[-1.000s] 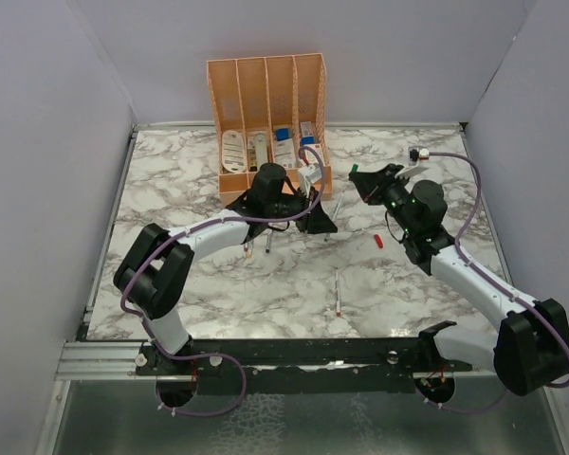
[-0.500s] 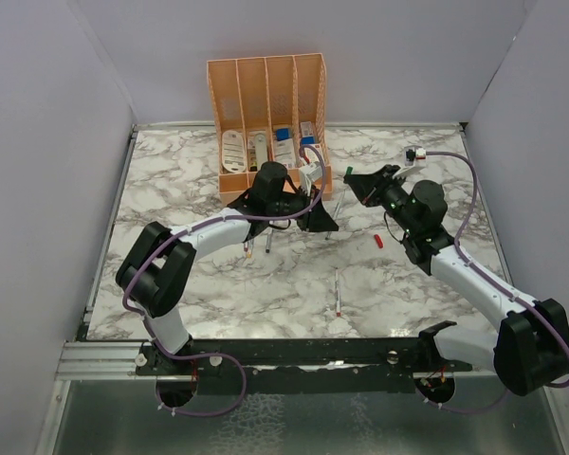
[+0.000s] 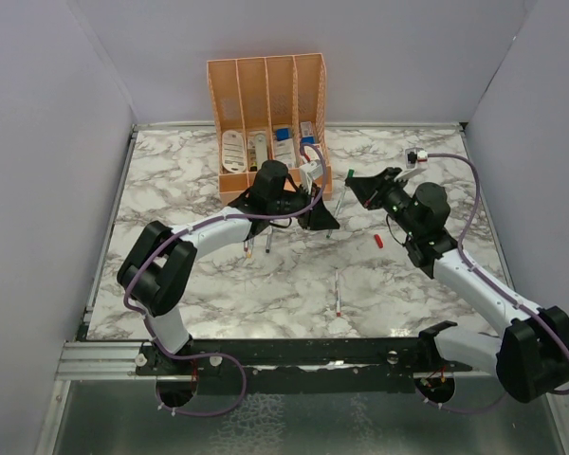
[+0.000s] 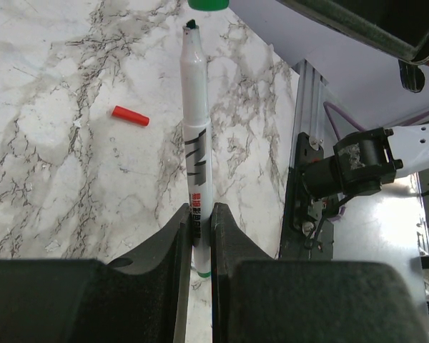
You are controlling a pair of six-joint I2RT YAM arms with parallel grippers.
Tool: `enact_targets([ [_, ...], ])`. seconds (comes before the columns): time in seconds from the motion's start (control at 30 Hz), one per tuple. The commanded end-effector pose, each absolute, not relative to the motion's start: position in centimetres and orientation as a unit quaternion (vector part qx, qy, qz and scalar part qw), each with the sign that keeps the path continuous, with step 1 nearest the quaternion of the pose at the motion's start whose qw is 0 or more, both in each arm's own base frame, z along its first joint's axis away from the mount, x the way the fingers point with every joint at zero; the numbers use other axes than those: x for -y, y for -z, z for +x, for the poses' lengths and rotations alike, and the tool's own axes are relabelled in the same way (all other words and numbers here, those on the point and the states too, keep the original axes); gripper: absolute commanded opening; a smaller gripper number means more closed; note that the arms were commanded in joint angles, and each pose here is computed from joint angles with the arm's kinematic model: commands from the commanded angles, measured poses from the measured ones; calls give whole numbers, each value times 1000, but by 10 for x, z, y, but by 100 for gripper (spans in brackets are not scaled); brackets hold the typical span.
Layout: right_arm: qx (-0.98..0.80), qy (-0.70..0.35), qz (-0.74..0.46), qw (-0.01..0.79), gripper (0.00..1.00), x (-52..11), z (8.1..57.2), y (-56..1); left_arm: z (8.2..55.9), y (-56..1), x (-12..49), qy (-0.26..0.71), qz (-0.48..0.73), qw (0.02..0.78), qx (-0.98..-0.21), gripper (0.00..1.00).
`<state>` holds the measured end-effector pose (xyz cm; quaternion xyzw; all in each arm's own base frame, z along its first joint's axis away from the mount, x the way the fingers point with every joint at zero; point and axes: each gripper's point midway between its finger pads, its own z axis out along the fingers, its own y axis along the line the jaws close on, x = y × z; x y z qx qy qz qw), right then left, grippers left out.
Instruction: Insert the pens into the pen caps
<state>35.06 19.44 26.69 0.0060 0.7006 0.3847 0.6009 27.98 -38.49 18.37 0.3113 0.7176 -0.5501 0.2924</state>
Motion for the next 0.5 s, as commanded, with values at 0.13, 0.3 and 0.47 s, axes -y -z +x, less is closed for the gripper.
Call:
enact_targets([
  [0.13,-704,-381,-8,599,1,-195,345,-262,291,-197,391,551,312,316,-706,0],
  [0.3,-706,-382,-5,597,1,-195,347,-259,291,-198,391,552,312,315,-706,0],
  [0.47,-704,-383,-6,598,1,-196,348,-259,290,-198,390,552,310,316,-707,0],
])
